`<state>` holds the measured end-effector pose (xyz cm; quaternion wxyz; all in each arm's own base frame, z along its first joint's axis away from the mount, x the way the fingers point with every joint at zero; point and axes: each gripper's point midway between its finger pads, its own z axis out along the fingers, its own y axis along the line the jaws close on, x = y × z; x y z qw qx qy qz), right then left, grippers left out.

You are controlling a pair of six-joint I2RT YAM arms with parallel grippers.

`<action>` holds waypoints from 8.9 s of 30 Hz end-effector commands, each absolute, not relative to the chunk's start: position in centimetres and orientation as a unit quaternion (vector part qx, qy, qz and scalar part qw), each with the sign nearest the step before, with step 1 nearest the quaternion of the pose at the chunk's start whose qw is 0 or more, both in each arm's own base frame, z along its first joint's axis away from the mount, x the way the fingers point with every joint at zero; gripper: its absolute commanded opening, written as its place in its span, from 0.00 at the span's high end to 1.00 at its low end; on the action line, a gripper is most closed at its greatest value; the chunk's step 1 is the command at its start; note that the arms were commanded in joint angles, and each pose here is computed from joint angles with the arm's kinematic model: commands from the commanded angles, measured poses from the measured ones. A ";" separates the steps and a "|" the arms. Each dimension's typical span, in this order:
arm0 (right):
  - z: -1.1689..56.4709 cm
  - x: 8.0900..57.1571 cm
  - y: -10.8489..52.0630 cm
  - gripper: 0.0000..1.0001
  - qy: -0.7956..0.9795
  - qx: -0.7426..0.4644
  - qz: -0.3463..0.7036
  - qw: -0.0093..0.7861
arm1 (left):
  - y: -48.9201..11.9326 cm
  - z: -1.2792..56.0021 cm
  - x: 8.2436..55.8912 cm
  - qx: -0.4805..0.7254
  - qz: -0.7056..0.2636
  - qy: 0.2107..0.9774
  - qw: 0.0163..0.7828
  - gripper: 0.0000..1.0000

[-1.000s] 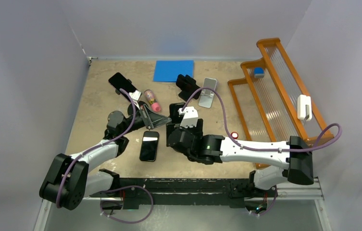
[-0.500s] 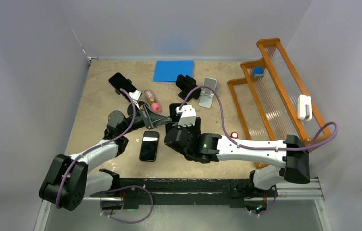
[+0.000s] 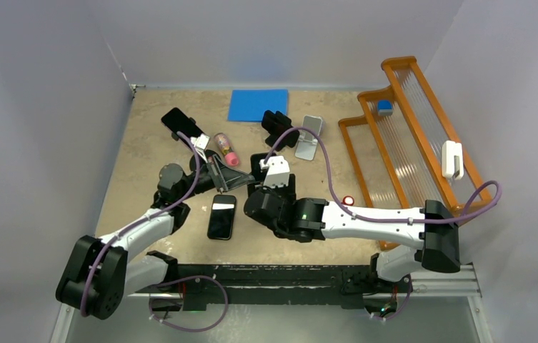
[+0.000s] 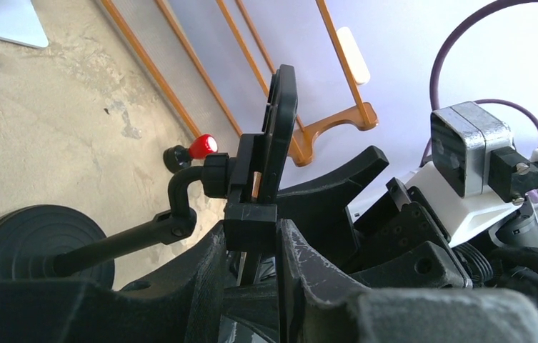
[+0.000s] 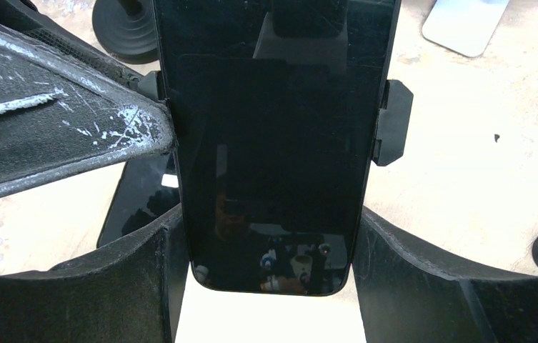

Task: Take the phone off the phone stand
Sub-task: Remove the phone from the phone stand, then pick up the phone stand at the center of the board.

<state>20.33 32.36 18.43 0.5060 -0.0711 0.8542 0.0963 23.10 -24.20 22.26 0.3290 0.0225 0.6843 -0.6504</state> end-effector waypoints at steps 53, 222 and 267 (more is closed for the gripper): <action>22.1 18.7 29.7 0.39 0.800 -0.143 0.187 0.551 | -27.7 24.6 21.8 0.173 -0.630 0.695 0.300 1.00; 37.2 24.9 33.0 1.00 0.712 -0.100 0.301 0.626 | -26.7 39.2 25.7 0.139 -0.554 0.670 0.473 1.00; 21.1 18.7 28.3 0.28 0.728 -0.112 0.386 0.556 | -18.0 25.3 19.0 0.046 -0.406 0.790 0.457 1.00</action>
